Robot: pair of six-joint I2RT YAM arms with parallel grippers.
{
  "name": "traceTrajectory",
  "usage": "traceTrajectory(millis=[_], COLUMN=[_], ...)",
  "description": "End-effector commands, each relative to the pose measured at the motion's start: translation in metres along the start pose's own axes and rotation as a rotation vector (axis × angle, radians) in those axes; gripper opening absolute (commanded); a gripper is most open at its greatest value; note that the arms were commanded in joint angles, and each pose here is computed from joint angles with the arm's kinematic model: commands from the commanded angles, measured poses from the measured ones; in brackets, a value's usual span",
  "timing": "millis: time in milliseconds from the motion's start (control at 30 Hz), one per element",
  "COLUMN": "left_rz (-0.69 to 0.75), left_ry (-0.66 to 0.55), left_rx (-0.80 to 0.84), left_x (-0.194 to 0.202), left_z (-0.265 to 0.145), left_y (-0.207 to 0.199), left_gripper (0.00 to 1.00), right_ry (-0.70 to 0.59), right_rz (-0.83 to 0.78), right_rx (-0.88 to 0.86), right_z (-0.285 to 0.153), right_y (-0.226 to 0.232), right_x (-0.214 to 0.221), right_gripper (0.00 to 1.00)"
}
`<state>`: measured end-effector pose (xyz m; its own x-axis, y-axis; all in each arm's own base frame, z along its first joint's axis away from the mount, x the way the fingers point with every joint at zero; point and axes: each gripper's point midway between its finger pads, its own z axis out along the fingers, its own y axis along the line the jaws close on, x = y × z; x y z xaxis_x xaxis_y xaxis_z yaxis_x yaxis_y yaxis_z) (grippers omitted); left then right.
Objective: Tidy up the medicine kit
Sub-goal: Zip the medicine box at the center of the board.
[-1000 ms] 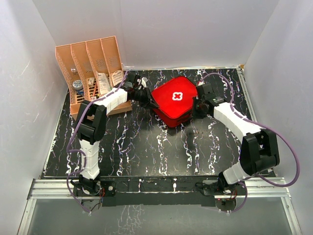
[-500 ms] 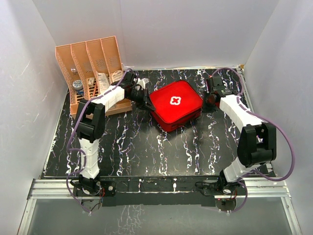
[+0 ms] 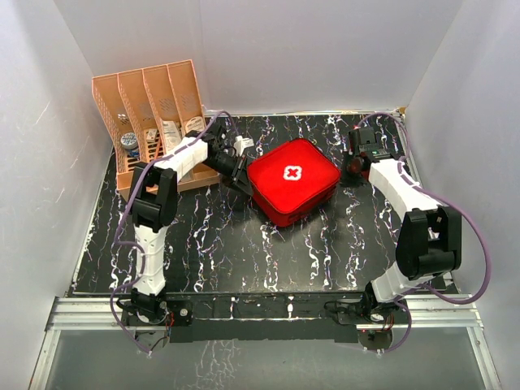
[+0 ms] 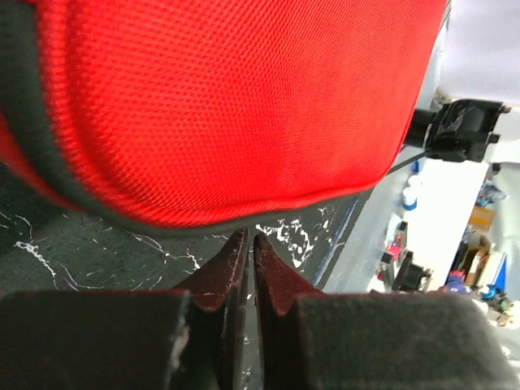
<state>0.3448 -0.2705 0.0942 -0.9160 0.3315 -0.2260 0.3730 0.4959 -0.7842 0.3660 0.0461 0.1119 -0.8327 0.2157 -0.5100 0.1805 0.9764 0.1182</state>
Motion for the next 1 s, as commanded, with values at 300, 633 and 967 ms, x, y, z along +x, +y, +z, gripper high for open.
traceTrajectory(millis=[300,633,967], left_rz=[0.231,0.139,-0.058], left_ry=[-0.060,-0.272,-0.094], left_rx=[-0.043,-0.160,-0.259], left_x=[-0.056,-0.085,0.001], left_z=[-0.011,-0.061,-0.057], left_y=[0.004,-0.050,-0.028], left_gripper=[0.00,0.45,0.00], right_ry=[-0.203,-0.191,-0.184], right_rz=[0.071,0.093,0.087], right_rx=[-0.006,-0.040,-0.050], right_z=[-0.039,-0.037,-0.031], right_y=[-0.012,-0.005,-0.001], right_x=[-0.034,-0.029,-0.026], right_gripper=[0.00,0.00,0.00])
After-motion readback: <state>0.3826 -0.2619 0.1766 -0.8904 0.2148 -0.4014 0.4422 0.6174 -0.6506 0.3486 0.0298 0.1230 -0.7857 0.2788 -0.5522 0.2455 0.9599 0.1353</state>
